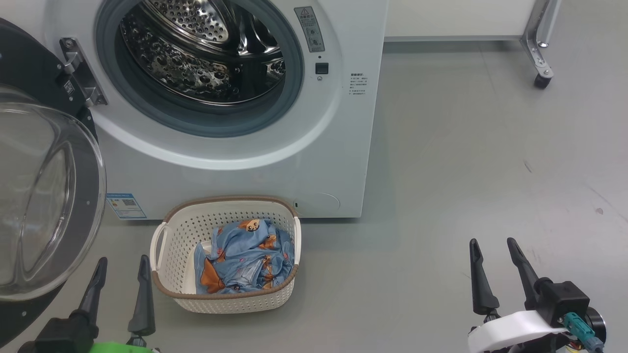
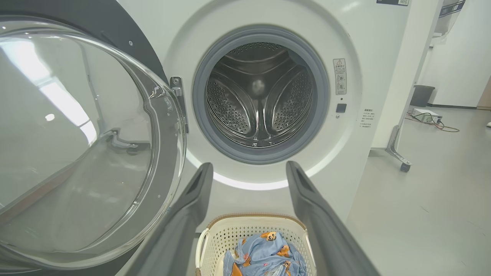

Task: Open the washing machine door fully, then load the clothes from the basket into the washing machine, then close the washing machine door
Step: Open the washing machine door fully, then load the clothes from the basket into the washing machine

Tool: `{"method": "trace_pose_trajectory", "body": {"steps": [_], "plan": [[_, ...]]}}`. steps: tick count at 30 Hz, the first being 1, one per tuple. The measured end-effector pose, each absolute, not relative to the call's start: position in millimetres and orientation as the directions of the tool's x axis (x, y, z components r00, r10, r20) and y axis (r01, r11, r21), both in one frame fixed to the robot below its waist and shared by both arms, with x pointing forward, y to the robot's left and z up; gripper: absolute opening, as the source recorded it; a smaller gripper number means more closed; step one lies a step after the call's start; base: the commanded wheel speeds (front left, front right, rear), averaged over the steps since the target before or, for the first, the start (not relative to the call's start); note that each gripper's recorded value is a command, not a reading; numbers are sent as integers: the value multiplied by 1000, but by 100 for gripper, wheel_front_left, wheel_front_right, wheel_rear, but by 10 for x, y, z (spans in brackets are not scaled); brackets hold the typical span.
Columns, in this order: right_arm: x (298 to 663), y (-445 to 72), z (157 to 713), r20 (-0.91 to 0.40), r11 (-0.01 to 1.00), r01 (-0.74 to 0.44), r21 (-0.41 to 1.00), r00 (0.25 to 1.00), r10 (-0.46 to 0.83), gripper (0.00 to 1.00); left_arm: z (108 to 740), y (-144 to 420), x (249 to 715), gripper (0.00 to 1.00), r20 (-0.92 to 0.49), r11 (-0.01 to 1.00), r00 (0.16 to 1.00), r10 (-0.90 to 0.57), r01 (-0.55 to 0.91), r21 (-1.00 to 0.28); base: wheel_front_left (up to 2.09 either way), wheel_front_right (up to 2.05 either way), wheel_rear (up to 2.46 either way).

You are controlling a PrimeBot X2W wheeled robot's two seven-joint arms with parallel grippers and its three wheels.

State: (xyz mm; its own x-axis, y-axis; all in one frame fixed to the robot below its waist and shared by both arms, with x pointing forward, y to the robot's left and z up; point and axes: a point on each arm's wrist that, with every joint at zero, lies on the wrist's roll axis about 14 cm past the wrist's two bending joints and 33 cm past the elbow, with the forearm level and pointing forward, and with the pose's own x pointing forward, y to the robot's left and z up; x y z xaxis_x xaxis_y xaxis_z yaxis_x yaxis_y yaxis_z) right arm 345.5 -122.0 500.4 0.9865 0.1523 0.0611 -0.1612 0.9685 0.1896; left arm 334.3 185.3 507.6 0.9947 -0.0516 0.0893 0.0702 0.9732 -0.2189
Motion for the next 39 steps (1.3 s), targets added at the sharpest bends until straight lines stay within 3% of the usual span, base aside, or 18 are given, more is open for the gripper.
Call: {"method": "trace_pose_trajectory", "body": {"steps": [21,39], "plan": [[3455,-1221,4999,60,968,-161,192,987,152,100,5057,1872,3341,100,83,974,995,-47,64,-218,11,-11,0],[3456,-1216,4991,57,967,-161,195,987,153,100,5080,1924,3341,100,91,970,995,-26,47,-240,73,-71,-3]]}}
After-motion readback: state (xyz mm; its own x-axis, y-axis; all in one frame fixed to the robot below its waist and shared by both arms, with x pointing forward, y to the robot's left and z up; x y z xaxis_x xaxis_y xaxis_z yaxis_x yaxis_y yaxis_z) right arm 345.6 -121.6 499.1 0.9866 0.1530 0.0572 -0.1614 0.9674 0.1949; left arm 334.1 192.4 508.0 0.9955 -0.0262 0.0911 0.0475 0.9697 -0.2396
